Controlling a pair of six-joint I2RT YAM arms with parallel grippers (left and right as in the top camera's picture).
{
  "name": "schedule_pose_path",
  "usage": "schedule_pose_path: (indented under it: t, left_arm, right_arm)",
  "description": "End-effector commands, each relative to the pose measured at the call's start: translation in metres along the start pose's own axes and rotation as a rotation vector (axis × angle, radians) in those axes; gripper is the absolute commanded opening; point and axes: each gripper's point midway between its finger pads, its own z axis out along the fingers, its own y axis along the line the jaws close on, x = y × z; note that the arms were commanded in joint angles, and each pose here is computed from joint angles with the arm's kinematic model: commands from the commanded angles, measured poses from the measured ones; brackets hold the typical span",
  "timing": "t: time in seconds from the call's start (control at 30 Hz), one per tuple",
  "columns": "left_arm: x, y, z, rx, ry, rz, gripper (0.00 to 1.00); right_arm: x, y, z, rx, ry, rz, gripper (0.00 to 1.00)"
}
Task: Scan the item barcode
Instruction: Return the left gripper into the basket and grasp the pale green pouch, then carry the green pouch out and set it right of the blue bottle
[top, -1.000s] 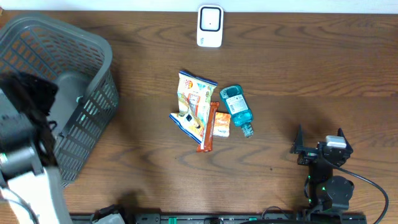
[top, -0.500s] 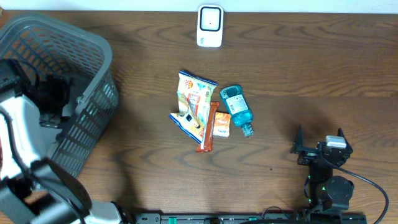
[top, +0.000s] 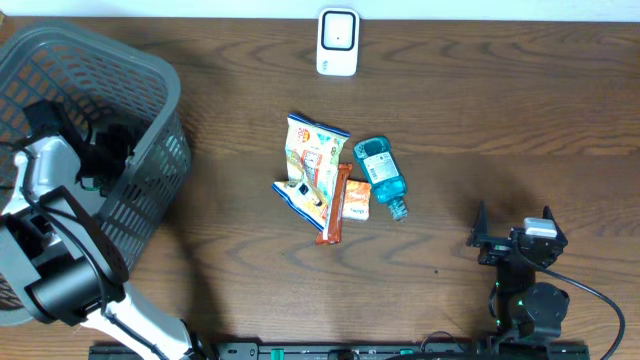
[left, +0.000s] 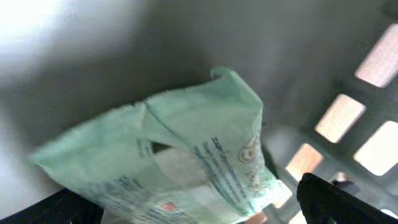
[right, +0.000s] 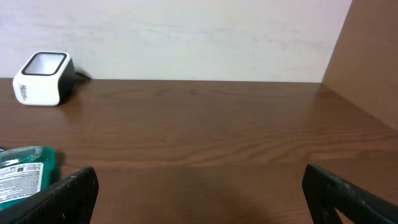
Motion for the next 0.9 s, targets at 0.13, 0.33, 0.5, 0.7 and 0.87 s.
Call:
schedule_pose_path:
  t: [0.13, 0.33, 0.5, 0.7, 0.87]
  left_arm:
    - [-0.004, 0.022, 0.026, -0.089, 0.009, 0.049, 0.2]
    - [-0.009, 0.031, 0.022, -0.141, -0.021, 0.134, 0.07]
    - [-0.01, 0.022, -0.004, -0.117, -0.074, 0.151, 0.07]
    - [-0.002, -0.021, -0.084, 0.047, -0.239, 0.237, 0.08]
    - [0.019, -0.046, -0.185, 0.163, -0.516, 0.379, 0.07]
  right_arm:
    - [0.001, 0.002, 0.0, -0.009, 0.002, -0.013, 0.99]
    - [0.001, 0.002, 0.0, -0.009, 0.002, -0.013, 0.99]
    - [0.001, 0.002, 0.0, -0.009, 0.002, -0.013, 0.99]
    - [0.001, 0.002, 0.0, -0.009, 0.002, -0.013, 0.99]
    - [0.001, 0.002, 0.0, -0.009, 0.002, -0.013, 0.99]
